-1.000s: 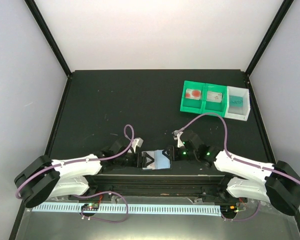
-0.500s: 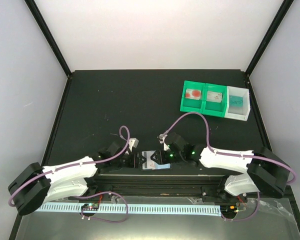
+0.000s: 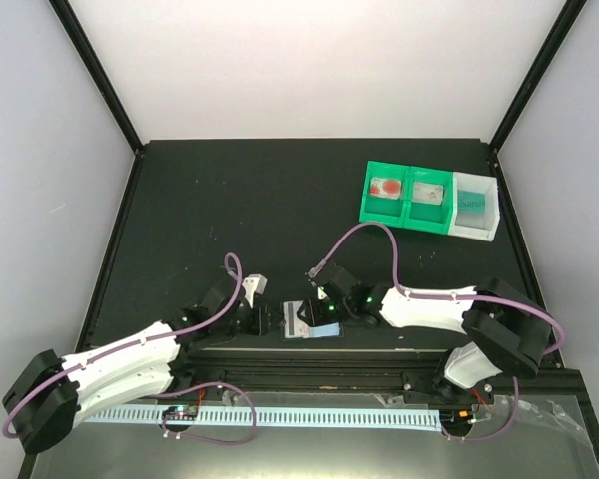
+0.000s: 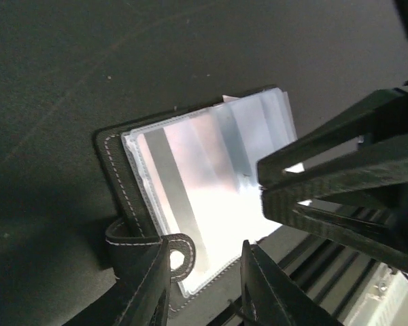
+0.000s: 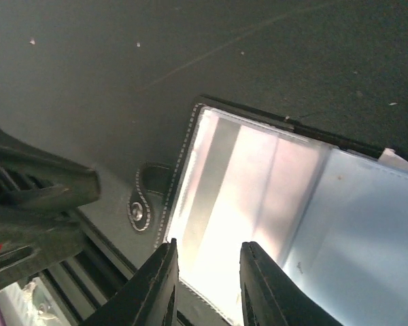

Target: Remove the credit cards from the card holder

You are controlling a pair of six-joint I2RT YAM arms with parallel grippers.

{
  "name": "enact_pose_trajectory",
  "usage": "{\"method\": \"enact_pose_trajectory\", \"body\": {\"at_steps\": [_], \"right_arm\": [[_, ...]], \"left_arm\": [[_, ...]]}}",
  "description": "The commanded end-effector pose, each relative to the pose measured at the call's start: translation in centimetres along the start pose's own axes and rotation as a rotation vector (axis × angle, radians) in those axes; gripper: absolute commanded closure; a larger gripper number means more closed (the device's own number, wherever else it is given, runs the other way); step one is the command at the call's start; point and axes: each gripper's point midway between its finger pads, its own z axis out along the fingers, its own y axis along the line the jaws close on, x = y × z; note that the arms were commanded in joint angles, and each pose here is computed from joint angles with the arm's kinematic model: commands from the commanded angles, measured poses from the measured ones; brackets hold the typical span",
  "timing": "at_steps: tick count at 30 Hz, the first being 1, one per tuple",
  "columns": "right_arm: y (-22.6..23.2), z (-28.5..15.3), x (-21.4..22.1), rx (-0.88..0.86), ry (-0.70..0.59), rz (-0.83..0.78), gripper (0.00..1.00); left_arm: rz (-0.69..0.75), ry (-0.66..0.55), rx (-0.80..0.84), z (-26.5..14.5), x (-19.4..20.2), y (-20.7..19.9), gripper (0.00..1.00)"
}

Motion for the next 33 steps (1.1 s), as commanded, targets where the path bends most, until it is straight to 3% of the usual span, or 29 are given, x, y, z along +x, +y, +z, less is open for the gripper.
{"method": "enact_pose_trajectory", "body": {"at_steps": [1, 5, 14, 26, 33], "right_arm": [[-0.5, 0.3, -0.5, 0.040, -0.027, -0.020, 0.74], [-1.7, 0.7, 0.0, 0.077, -0.021, -0.014, 0.74], [-3.6, 1.2, 1.0, 0.127, -0.015, 0.001, 0.78], [-5.1, 1.3, 1.7, 0.166, -0.013, 0.007, 0.91], [-5.6, 1.7, 2.0, 0.181, -0.002, 0.013, 0.93]], "left_arm": [[-0.029, -0.008, 0.128, -0.5, -0.3, -2.3, 0.68], [-0.049, -0.005, 0.282, -0.6, -0.3, -4.6, 0.63], [-0.063, 0.059, 0.337, 0.5, -0.4, -6.2, 0.57], [-0.067, 0.067, 0.121, 2.5, 0.0, -2.1, 0.59], [-0.030, 0.044, -0.058, 1.7, 0.1, 1.1, 0.59]]}}
